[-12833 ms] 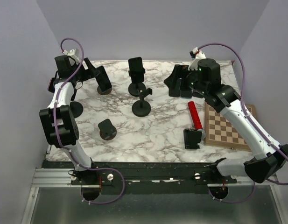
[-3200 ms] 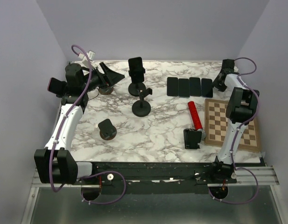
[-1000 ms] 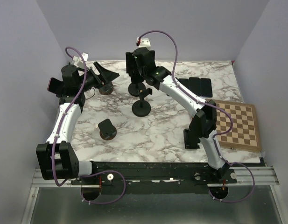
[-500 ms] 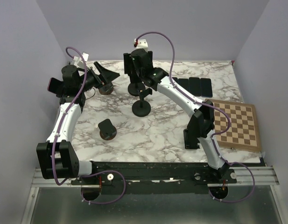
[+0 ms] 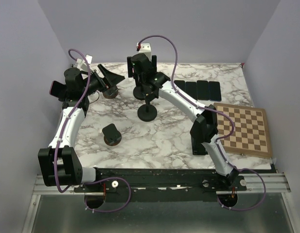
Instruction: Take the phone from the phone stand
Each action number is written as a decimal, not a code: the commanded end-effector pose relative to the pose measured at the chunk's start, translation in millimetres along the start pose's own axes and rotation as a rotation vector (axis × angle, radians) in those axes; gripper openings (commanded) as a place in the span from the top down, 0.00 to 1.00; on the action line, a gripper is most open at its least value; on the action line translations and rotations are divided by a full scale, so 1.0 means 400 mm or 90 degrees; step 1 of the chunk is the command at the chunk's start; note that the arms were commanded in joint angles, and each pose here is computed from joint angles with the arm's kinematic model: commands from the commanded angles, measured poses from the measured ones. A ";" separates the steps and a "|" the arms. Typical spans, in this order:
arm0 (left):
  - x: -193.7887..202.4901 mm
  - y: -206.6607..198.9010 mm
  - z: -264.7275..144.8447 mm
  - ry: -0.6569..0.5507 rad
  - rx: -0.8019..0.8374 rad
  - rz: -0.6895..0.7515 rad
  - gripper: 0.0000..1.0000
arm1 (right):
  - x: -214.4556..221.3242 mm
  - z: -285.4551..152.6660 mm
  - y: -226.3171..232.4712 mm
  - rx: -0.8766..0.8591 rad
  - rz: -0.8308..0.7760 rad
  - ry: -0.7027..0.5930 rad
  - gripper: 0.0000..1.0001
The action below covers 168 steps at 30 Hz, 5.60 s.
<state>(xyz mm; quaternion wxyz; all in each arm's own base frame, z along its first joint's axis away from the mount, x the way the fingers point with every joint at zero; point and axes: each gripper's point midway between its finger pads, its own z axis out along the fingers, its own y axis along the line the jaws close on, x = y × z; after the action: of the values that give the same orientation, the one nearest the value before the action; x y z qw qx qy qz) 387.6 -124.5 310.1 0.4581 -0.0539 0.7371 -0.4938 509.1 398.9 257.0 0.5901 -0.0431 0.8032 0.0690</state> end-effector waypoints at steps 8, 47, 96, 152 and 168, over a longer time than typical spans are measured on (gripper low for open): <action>0.001 -0.020 -0.008 0.001 0.027 0.012 0.07 | 0.009 0.018 -0.011 0.076 -0.051 -0.029 0.14; 0.038 0.185 0.268 -0.031 -0.016 0.231 0.40 | -0.015 0.011 0.006 -0.235 -0.005 0.076 0.99; 0.005 0.173 0.272 -0.014 0.073 0.157 1.00 | 0.025 0.056 -0.057 -0.189 -0.075 0.070 0.99; 0.034 0.193 0.267 0.067 -0.029 0.097 0.68 | 0.056 0.070 -0.383 -0.021 0.126 0.143 0.99; -0.081 0.031 0.103 -0.037 -0.133 0.133 0.09 | 0.345 0.212 -0.398 0.015 0.082 0.291 0.99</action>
<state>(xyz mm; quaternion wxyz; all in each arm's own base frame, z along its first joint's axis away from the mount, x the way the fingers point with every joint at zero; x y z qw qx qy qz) 457.5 -150.3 279.9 0.4836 -0.0117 0.7718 -0.4126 561.6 253.0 85.3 0.3803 0.0050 0.9209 0.0854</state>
